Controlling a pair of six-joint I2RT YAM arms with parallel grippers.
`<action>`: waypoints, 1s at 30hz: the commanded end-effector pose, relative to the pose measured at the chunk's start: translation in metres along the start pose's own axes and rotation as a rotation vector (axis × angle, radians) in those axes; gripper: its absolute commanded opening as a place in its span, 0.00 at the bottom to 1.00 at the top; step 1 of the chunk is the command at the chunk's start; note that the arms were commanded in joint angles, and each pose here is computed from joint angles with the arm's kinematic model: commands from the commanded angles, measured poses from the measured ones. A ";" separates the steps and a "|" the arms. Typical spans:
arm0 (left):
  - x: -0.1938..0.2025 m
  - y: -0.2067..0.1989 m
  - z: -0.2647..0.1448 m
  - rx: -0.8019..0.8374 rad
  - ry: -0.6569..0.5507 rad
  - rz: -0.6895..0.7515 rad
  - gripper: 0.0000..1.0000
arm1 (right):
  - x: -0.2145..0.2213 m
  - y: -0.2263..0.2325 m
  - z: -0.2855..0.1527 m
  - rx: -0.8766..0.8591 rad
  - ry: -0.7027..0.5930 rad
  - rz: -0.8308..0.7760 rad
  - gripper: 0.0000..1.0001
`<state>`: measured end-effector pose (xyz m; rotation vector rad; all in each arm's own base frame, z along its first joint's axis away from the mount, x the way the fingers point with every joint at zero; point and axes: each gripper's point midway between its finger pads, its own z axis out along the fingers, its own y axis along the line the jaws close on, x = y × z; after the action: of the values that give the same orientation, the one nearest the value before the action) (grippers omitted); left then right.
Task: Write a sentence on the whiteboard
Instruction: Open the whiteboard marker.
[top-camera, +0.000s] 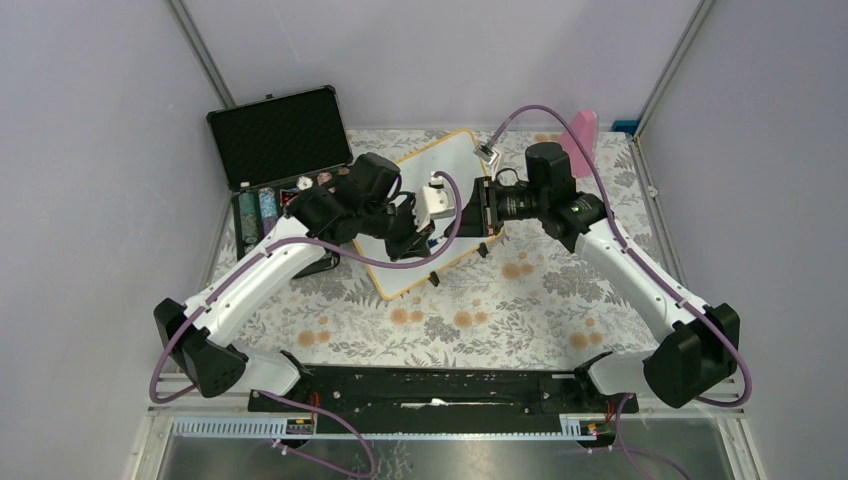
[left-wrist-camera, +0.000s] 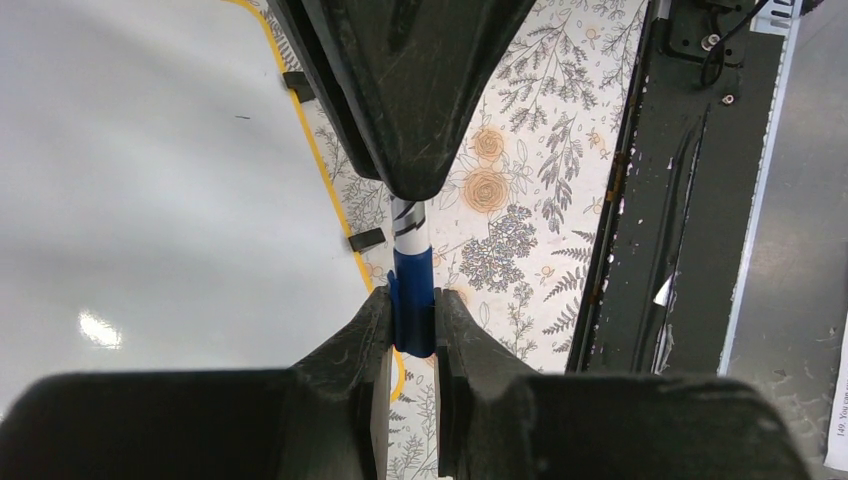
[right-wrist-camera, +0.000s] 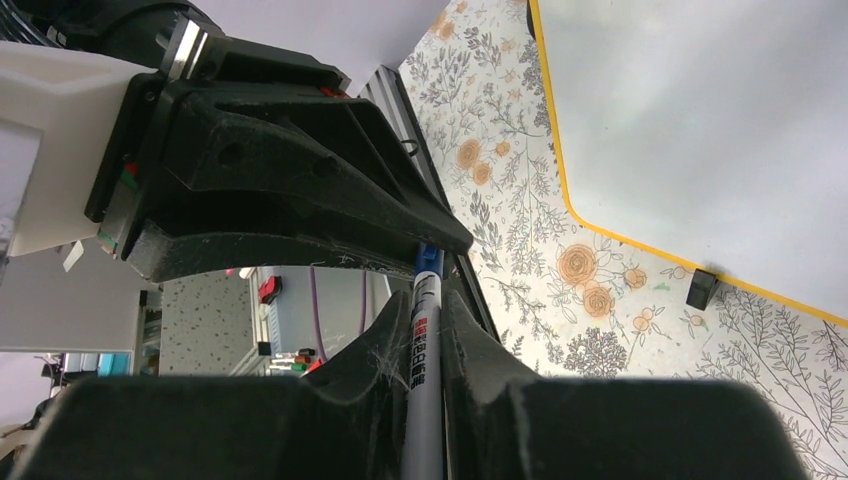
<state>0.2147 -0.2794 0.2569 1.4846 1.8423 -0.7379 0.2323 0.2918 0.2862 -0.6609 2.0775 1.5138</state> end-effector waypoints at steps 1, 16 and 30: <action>-0.036 0.026 -0.020 -0.141 -0.094 0.114 0.00 | 0.004 0.015 -0.006 -0.049 0.034 -0.001 0.00; -0.046 0.029 -0.018 -0.167 -0.151 0.077 0.00 | 0.001 0.021 -0.006 -0.051 0.032 -0.017 0.00; -0.049 0.006 -0.007 -0.036 -0.226 -0.055 0.00 | -0.022 0.027 -0.005 -0.065 -0.067 -0.001 0.00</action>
<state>0.2193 -0.2846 0.2643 1.3757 1.8610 -0.7836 0.2395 0.2915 0.2949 -0.5873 2.0833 1.5251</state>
